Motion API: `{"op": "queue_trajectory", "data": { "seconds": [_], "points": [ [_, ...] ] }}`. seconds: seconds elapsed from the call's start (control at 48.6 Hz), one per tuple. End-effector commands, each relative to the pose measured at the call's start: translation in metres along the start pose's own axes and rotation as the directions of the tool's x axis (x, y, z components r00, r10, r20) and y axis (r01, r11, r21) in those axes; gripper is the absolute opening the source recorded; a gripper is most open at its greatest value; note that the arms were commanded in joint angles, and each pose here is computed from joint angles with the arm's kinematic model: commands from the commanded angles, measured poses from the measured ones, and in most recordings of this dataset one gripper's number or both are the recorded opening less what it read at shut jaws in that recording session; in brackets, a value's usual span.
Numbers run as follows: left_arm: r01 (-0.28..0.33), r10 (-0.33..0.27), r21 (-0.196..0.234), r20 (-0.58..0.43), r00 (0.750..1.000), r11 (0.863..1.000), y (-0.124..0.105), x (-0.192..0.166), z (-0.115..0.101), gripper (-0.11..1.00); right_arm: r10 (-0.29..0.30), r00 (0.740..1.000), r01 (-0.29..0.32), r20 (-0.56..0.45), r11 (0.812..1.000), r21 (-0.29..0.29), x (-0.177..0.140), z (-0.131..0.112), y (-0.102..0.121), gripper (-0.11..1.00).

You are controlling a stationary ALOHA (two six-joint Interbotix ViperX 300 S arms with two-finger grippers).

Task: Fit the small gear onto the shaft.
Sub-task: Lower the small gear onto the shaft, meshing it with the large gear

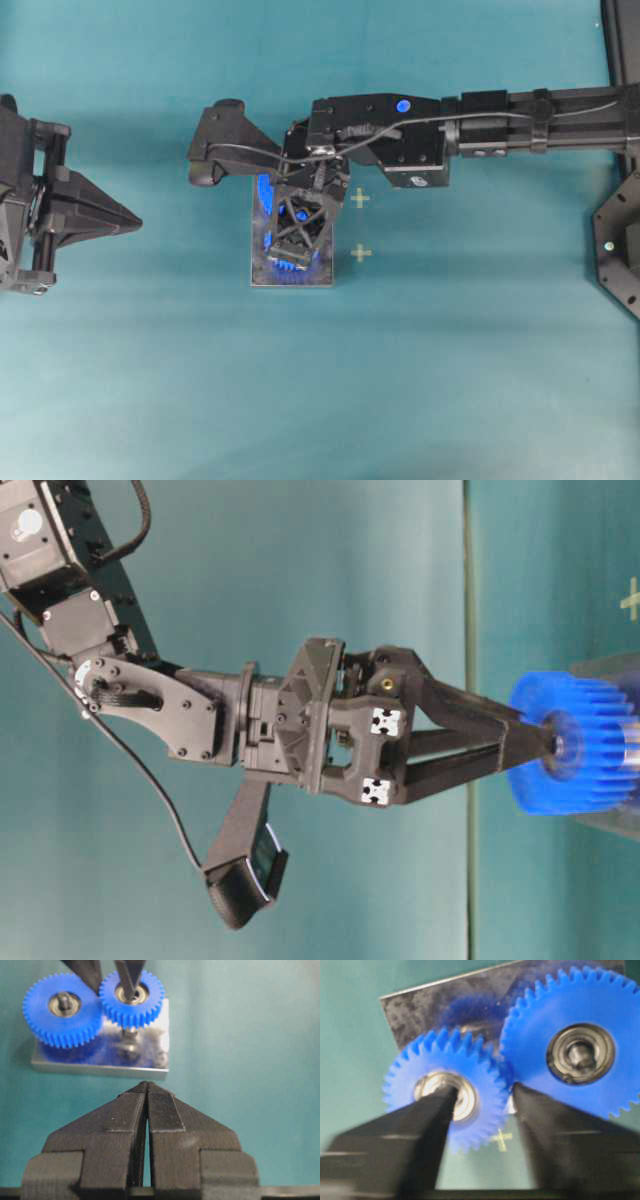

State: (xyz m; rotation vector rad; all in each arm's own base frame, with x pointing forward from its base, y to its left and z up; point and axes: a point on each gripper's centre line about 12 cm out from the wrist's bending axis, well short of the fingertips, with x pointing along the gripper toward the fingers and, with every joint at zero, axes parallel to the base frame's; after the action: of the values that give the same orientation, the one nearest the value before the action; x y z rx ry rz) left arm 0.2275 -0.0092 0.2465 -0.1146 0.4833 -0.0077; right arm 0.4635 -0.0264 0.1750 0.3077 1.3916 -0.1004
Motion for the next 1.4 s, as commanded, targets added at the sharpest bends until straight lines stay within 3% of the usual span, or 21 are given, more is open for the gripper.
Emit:
{"op": "queue_trajectory", "data": {
  "seconds": [0.0, 0.288, 0.514, 0.617, 1.131, 1.378],
  "points": [
    [0.006, -0.006, -0.010, 0.015, 1.000, 1.000, -0.001, 0.000, 0.003, 0.00, 0.005, 0.999, -0.006, 0.032, 1.000, 0.006, -0.013, 0.005, 0.000, 0.67],
    [0.013, -0.013, -0.005, 0.018, 1.000, 1.000, -0.003, -0.001, 0.005, 0.00, 0.012, 0.996, -0.011, 0.089, 1.000, -0.015, -0.029, 0.016, 0.006, 0.60],
    [0.011, -0.011, -0.007, 0.014, 1.000, 1.000, -0.003, 0.000, 0.003, 0.00, 0.012, 0.997, -0.009, 0.078, 0.999, -0.037, -0.021, 0.022, 0.010, 0.11],
    [0.013, -0.013, -0.007, 0.014, 1.000, 1.000, -0.003, 0.000, 0.003, 0.00, 0.005, 0.999, -0.004, 0.035, 0.999, -0.035, -0.011, 0.018, 0.008, -0.01],
    [0.013, -0.013, -0.007, 0.017, 1.000, 1.000, -0.003, -0.001, 0.003, 0.00, -0.016, 0.998, 0.017, -0.064, 1.000, 0.017, -0.004, -0.021, 0.005, -0.01],
    [0.013, -0.013, -0.005, 0.015, 1.000, 1.000, -0.003, -0.001, 0.003, 0.00, 0.004, 1.000, -0.005, 0.030, 0.999, 0.037, -0.031, -0.018, 0.015, -0.01]
  ]
}}
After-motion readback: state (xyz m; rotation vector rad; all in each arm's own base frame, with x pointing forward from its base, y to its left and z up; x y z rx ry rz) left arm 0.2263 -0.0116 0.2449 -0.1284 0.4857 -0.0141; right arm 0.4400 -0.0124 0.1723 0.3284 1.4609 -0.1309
